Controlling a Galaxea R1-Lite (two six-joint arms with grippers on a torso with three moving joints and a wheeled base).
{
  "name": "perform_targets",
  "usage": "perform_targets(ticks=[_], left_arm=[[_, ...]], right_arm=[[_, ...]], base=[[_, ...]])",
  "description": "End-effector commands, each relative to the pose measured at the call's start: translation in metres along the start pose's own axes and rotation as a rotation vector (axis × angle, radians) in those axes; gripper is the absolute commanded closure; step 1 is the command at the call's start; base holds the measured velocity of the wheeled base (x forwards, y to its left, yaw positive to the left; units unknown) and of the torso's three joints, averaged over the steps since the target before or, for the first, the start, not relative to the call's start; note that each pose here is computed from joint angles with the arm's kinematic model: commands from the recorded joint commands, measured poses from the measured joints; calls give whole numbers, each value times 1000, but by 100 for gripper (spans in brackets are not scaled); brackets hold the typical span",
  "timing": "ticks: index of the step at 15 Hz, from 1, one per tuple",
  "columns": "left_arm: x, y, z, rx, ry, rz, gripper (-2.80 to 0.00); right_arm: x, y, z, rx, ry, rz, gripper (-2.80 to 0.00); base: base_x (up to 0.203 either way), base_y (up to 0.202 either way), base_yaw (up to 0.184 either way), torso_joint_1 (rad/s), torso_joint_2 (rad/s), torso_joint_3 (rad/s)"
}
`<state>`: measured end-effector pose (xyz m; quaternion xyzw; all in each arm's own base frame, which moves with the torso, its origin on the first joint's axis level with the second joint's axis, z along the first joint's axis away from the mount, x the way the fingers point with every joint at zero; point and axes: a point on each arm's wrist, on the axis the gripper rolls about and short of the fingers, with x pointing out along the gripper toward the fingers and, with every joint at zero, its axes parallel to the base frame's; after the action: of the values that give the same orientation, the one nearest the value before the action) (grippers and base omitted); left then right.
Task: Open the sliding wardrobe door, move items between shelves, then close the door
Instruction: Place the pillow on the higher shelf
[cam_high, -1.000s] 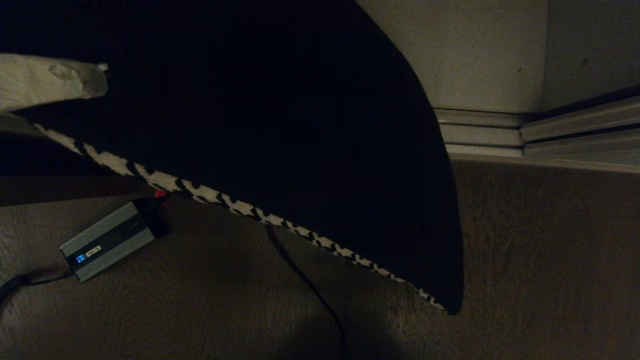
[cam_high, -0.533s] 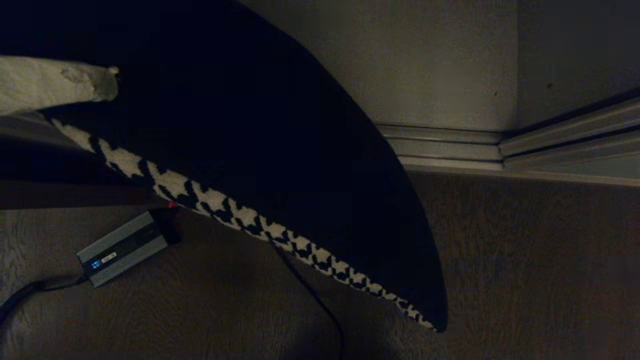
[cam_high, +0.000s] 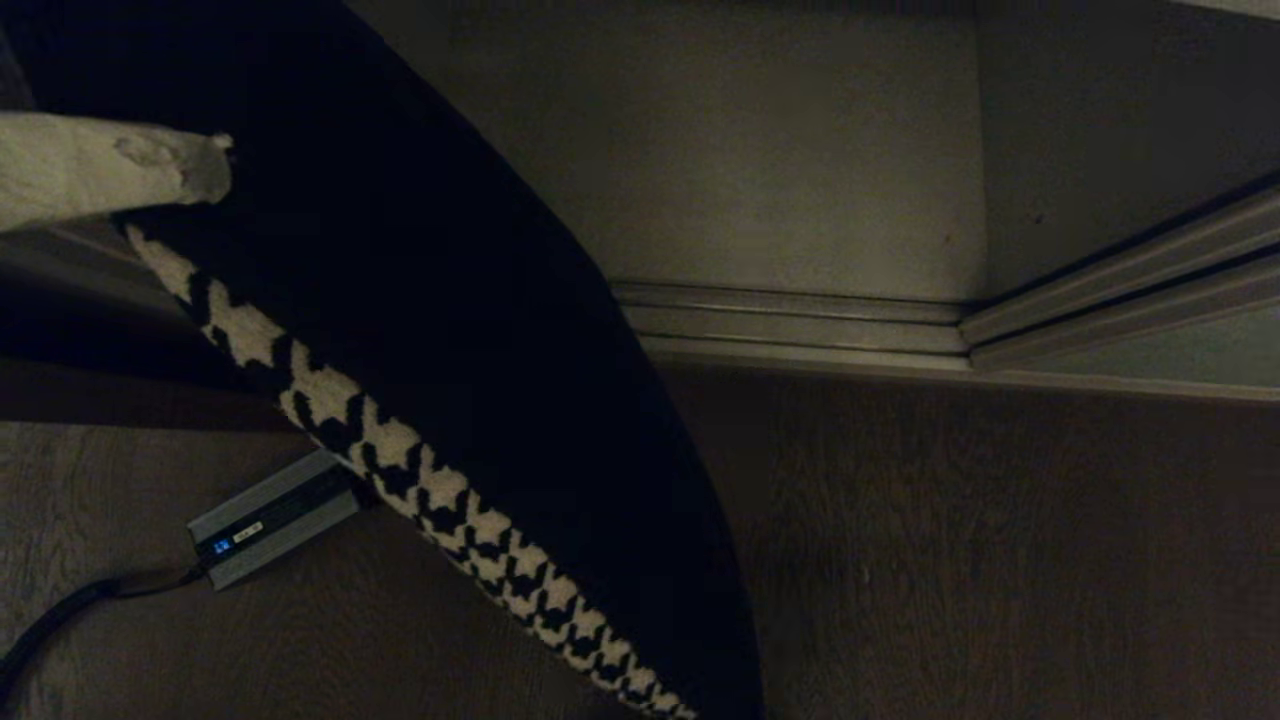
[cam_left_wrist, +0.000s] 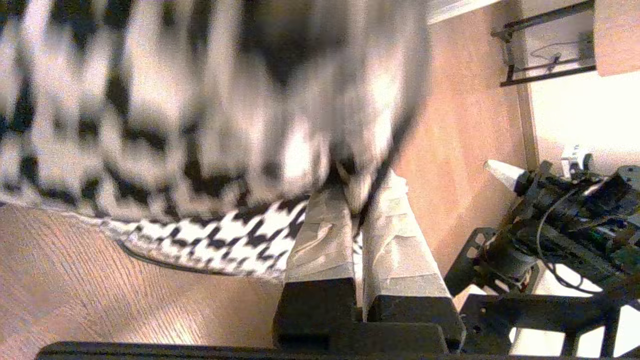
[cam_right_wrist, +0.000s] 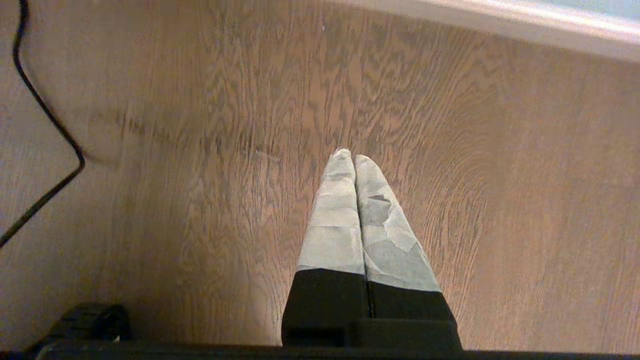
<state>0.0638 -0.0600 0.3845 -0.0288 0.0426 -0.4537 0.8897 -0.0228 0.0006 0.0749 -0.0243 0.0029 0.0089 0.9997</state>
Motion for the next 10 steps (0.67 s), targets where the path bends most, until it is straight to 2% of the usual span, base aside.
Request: perform_targets(ticks=[1,3,10], left_arm=[[-3,-1,-5,-12,41,0,0],[-6,-1,-6,-14,57,0,0],[-12,-3,5,4,-4,0,0]], right_arm=[[0,0,-1,0,3,1,0],[0,0,-1,0,3,1,0],[0,0,-1,0,3,1,0]], base=[[0,0,0,5,2,200],[0,0,0,3,4,203],[0,0,0,2,4,202]])
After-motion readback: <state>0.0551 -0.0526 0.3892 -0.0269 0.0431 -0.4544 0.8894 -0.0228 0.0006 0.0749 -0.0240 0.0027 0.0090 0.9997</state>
